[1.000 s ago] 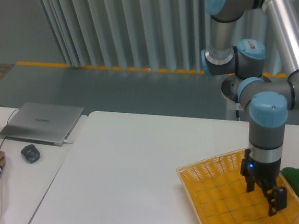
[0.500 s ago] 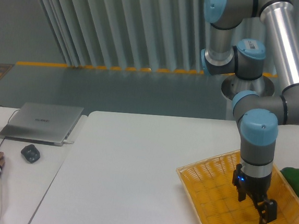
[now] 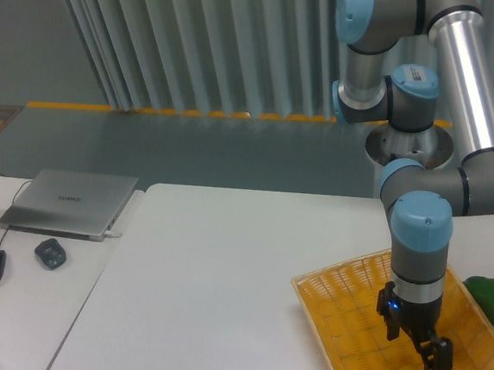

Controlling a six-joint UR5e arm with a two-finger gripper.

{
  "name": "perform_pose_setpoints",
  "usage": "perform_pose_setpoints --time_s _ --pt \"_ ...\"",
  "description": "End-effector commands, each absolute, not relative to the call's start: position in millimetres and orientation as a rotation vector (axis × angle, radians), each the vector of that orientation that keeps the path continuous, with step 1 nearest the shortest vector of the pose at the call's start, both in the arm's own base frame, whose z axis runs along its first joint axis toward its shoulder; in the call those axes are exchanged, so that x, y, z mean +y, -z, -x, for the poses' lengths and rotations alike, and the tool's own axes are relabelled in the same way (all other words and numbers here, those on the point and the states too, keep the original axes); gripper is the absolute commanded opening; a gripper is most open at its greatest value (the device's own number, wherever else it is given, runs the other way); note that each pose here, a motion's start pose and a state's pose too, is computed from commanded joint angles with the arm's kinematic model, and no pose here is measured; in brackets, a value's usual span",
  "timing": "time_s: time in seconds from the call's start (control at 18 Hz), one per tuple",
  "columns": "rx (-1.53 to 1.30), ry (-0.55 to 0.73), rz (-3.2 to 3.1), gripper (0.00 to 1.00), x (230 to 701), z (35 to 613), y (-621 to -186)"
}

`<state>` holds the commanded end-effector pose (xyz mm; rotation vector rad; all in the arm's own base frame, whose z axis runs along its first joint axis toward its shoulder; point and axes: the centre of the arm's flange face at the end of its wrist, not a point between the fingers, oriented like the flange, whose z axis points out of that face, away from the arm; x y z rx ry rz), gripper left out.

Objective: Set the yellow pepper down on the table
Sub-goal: 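Lower the open gripper into the basket around the yellow pepper, then close the gripper on the yellow pepper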

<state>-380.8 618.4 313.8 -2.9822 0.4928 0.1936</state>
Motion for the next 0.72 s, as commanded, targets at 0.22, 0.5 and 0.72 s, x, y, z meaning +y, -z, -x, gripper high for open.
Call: perform_pose_setpoints --time_s 0.22,0.5,0.72 --pt "0.491 -0.192 2.983 1.00 620.5 382.7 -310.4" --pt "0.465 -0.190 2.986 1.00 625.3 385.6 -305.9" --pt "0.462 -0.197 2.982 1.00 627.5 387.6 -307.8"
